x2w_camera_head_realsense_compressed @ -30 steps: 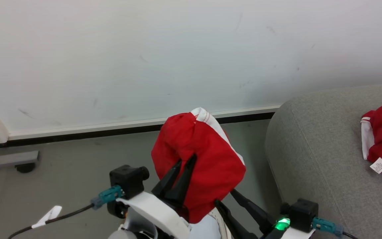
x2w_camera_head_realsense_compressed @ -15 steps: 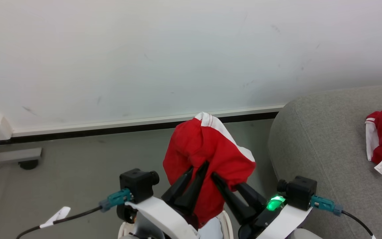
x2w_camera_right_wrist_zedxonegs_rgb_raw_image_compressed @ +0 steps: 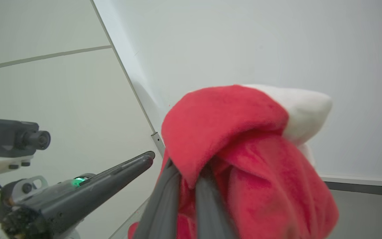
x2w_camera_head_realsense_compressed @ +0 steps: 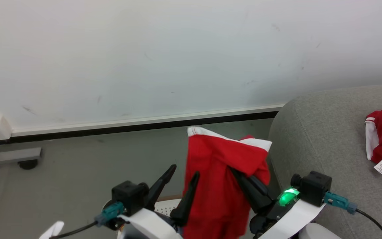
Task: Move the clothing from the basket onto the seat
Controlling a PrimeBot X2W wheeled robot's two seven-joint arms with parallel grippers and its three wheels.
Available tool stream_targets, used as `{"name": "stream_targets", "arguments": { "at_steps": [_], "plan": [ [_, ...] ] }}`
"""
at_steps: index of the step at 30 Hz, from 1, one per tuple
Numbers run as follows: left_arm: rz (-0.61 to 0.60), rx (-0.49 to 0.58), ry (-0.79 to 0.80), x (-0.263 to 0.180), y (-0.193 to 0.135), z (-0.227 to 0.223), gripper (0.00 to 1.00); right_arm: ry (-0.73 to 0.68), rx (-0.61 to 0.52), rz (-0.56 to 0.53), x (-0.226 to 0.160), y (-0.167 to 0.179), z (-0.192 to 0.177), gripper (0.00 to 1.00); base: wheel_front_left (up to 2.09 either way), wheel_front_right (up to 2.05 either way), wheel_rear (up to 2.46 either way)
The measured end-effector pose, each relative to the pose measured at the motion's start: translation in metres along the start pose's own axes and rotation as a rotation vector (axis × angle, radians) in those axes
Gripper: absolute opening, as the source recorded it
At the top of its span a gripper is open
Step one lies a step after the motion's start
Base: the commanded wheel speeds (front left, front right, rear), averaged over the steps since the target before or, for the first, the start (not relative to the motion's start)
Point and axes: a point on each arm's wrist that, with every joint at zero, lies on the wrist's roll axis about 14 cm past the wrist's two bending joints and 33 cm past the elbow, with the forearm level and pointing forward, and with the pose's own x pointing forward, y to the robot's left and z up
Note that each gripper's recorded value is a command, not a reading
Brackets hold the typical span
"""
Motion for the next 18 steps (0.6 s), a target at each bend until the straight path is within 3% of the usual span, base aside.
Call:
{"name": "stream_targets", "arguments": {
  "at_steps": [9,18],
  "plan": [
    [0.018,0.039,0.071,-0.009,0.012,-0.037,1.0,-0.03,-0.056,-0.056,-0.009,-0.02,0.015,0.0,0.0,0.0,0.0],
    [-0.049,0.018,0.087,0.003,-0.007,-0.052,1.0,-0.073,-0.088,-0.13,-0.026,-0.038,0.031,0.0,0.0,0.0,0.0]
  ]
}}
